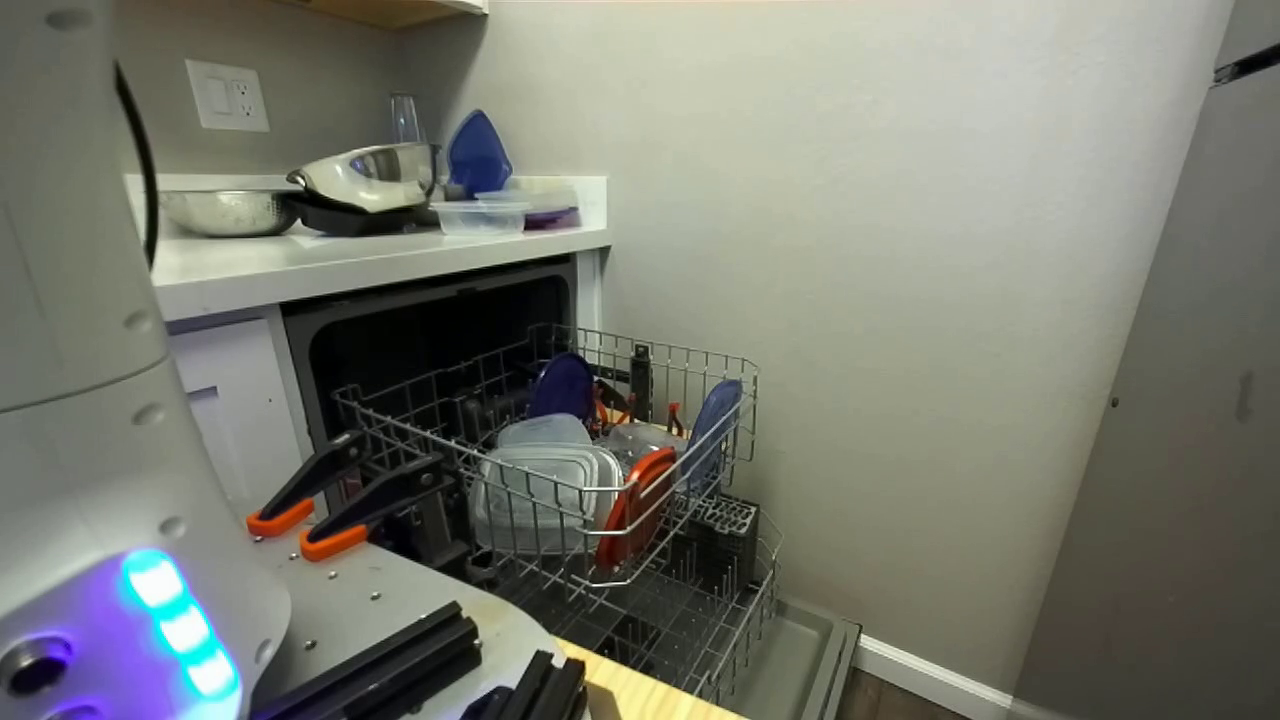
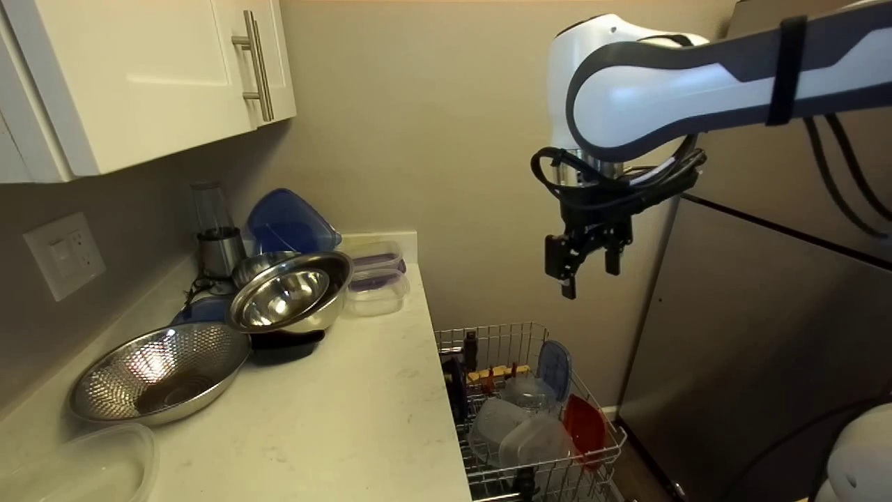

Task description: Remove the clear bowl from the countertop and put it in the dishwasher

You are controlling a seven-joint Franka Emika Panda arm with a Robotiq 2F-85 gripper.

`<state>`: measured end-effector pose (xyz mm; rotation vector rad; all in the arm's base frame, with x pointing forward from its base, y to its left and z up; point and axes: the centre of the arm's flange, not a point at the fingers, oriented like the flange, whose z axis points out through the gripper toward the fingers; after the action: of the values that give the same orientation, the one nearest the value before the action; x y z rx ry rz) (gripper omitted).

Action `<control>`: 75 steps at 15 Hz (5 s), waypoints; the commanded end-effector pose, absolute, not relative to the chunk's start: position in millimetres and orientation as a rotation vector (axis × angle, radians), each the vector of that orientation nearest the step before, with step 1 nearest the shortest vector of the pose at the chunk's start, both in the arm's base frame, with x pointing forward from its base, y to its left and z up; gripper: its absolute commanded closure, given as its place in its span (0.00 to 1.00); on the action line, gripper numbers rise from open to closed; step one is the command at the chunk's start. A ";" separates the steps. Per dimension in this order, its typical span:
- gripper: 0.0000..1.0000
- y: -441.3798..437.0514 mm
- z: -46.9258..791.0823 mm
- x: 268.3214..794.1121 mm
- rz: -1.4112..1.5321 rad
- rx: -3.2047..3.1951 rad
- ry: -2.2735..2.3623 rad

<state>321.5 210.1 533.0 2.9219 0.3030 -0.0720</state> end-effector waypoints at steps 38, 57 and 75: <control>0.00 283.8 427.1 557.1 0.281 3.133 0.107; 0.00 361.8 373.6 709.9 0.482 3.303 0.040; 0.80 339.7 319.0 757.0 0.442 3.398 -0.394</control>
<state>745.5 354.4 300.4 3.4152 -0.2901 0.4018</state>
